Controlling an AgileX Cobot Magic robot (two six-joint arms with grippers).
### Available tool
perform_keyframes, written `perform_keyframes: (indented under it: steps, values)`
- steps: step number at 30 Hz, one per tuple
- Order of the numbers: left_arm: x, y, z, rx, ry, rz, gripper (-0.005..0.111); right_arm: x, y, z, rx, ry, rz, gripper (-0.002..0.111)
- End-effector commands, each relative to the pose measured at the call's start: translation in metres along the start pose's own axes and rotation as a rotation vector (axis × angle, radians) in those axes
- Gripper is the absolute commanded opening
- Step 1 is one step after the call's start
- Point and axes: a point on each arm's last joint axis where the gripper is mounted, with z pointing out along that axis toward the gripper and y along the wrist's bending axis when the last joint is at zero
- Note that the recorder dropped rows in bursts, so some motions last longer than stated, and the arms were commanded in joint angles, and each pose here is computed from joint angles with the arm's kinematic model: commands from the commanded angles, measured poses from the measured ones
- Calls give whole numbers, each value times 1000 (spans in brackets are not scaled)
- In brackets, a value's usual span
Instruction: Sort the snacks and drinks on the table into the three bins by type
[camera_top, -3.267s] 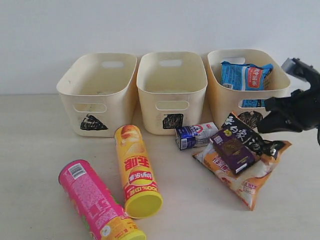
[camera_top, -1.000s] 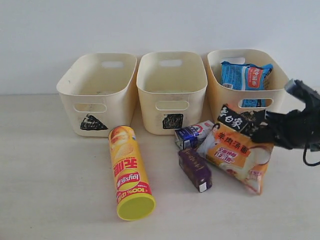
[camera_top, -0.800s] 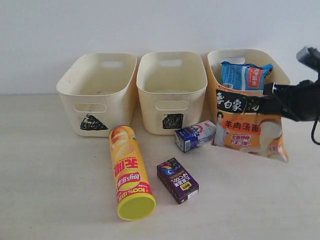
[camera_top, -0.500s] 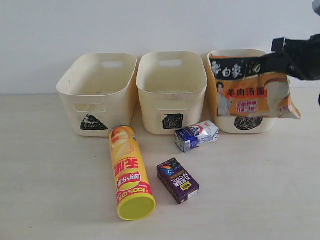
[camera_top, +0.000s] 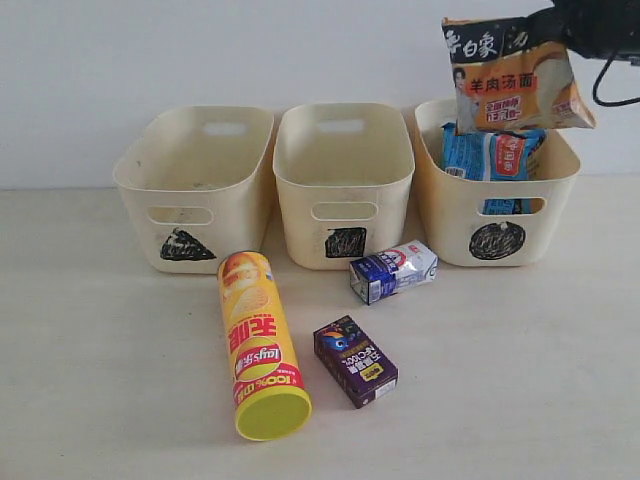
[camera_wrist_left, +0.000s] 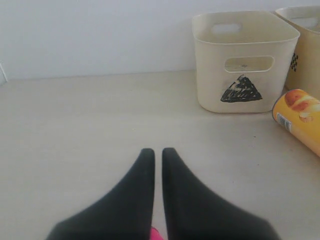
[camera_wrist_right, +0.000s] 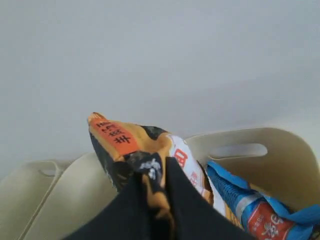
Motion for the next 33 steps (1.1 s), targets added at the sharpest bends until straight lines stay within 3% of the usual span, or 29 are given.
perform_keyframes:
  steps: [1, 5, 6, 8, 10, 14, 17, 22, 27, 33]
  values:
    - [1, 0, 0, -1, -2, -9, 4, 23, -32, 37, -24, 61, 126, 14]
    - [1, 0, 0, -1, -2, -9, 4, 42, -49, 50, 6, 107, 145, 72]
    - [1, 0, 0, -1, -2, -9, 4, 42, -50, 50, 24, 113, 118, 79]
    - [1, 0, 0, -1, -2, -9, 4, 34, -44, 42, 51, 122, 21, 73]
    - [1, 0, 0, -1, -2, -9, 4, 22, -35, 30, 92, 157, -119, 58]
    - [1, 0, 0, -1, -2, -9, 4, -5, -16, -14, 287, 289, -326, 0]
    - [1, 0, 0, -1, -2, -9, 4, -20, -6, -50, 470, 391, -396, 0]
    - [1, 0, 0, -1, -2, -9, 4, -26, 6, -87, 599, 498, -355, 0]
    - [1, 0, 0, -1, -2, -9, 4, -16, 25, -121, 606, 502, -323, 0]
    - [1, 0, 0, -1, -2, -9, 4, 6, 54, -178, 598, 337, -336, 0]
